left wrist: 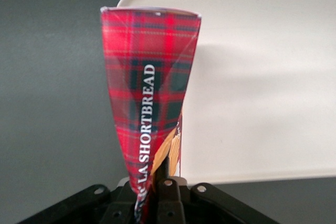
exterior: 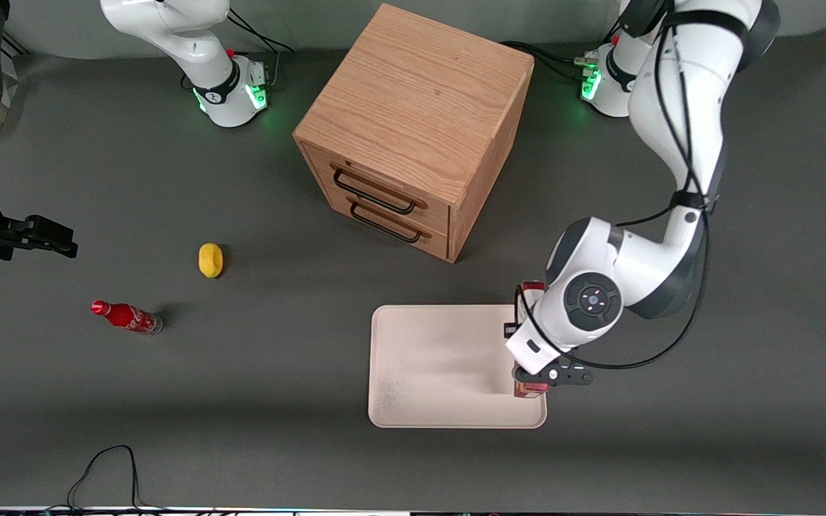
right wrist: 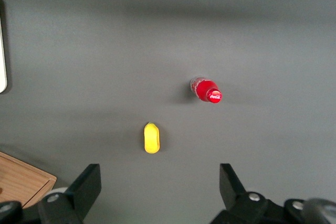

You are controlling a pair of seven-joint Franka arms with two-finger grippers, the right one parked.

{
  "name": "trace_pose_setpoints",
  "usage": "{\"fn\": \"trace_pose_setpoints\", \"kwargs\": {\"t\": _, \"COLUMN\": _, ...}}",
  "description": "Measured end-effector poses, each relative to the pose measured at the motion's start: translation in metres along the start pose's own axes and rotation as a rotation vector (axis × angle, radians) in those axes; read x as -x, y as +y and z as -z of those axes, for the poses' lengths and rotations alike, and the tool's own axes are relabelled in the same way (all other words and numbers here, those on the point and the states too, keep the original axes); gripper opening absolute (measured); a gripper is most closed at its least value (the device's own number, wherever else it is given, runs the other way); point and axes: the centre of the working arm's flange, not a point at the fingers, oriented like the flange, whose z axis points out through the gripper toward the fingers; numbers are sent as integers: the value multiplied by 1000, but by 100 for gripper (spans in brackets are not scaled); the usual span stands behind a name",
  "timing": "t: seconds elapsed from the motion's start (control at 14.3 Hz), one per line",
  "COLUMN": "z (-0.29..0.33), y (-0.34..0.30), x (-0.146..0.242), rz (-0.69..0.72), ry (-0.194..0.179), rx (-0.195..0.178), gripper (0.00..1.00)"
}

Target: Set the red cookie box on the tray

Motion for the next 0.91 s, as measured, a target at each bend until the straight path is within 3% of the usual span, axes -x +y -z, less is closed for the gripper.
{"fn": "trace_pose_setpoints", "kwargs": {"t": 0.49, "z": -54, "y": 2, "x": -6, "rz": -11, "ry": 57, "rx": -39, "gripper": 7}}
{"fn": "trace_pose_setpoints", "kwargs": {"t": 0.7, "z": -54, "y": -1, "x": -9, "rz": -24, "ry": 85, "rx": -62, "gripper": 35}}
{"fn": "trace_pose_setpoints", "kwargs": {"t": 0.91, "z": -26, "y": -3, "x": -12, "rz": -16, "ry": 118, "rx": -58, "gripper": 64}}
